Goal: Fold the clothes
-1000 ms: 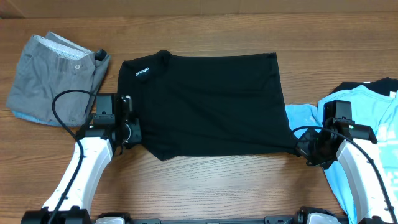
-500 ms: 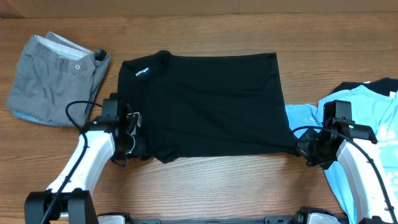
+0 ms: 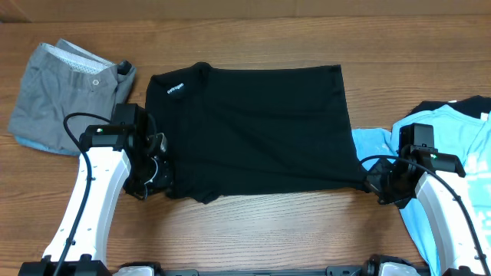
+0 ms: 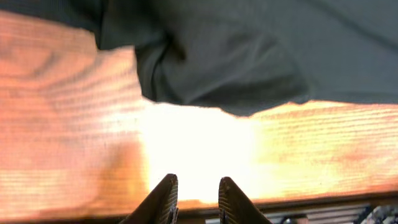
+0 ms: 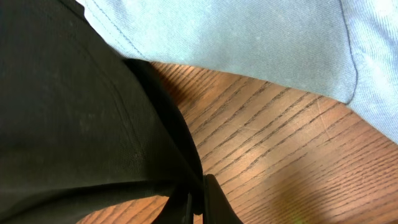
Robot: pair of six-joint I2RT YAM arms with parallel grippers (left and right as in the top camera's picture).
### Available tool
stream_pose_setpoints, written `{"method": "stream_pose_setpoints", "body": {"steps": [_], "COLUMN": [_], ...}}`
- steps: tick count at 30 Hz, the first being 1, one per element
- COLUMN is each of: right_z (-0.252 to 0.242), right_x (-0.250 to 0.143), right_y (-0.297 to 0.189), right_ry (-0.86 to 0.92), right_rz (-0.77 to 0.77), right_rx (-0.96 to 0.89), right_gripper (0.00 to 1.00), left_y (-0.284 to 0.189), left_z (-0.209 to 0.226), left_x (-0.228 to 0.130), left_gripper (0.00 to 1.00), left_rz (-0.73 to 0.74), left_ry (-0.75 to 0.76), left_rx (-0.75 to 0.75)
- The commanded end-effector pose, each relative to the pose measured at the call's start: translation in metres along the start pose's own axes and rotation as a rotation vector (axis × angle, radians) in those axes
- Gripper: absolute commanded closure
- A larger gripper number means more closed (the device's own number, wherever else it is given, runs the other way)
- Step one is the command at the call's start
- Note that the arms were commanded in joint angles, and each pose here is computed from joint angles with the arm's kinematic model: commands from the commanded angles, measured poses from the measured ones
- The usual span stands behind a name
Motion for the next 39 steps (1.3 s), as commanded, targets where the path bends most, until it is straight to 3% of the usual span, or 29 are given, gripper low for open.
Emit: {"method": "stream_pose_setpoints", "body": {"steps": [1,8,12,18,28,30,32,34,39], "right_z": [0.003,0.003,0.003,0.004,0.004,0.004,0.004,0.004,0.004], "right_x": [0.005,0.006,0.006,0.006,0.006,0.006,0.006,0.006,0.006], "right_y": [-0.007,-0.008,-0.008,-0.008,-0.008,-0.008,-0.008,-0.008,-0.008], "right_ry": [-0.006,-0.007,-0.007,-0.007,-0.007,-0.007,-0.007,-0.007,-0.007], "right_rz": [-0.034,-0.040,-0.039,-0.037,-0.037,-0.036,-0.036,-0.036,-0.036], "right_rx": [0.019,0.022,0.022,0.030,0.029,0.029,0.029,0.028,0.028], "right_gripper": [0.96,0.96,0.96,0.96,0.96,0.96,0.96,0.96,0.96], "left_y": [-0.003,0.021,0.064,0.101,0.126,0.129,0.130,0.130,0.117], "left_z": [-0.002,-0.043,-0.069,-0.078,-0.075,-0.075,-0.078,-0.083,-0.103], "left_x": [0.000,-0.005,-0.022,-0.029,-0.003,-0.005,-0.009,-0.016,-0.039], "left_gripper": [0.73,0.73,0.75,0.79,0.73,0.73,0.80,0.96,0.96], "left_rz": [-0.007,-0.028,-0.036,-0.046,-0.123,-0.099,-0.066,-0.013,0.179], "left_ry": [-0.026,0.250,0.423,0.497,0.502,0.502,0.501,0.497,0.469], "left_rx": [-0.007,-0.057,0.031,0.175,0.316,0.300,0.258,0.181,-0.058]}}
Point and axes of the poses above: each gripper's point midway between its finger pads, its own y axis out along the fingers, its own z axis along the line the jaws close on, x = y × z, the point moved 8 cm from there along -y, back along the fingers
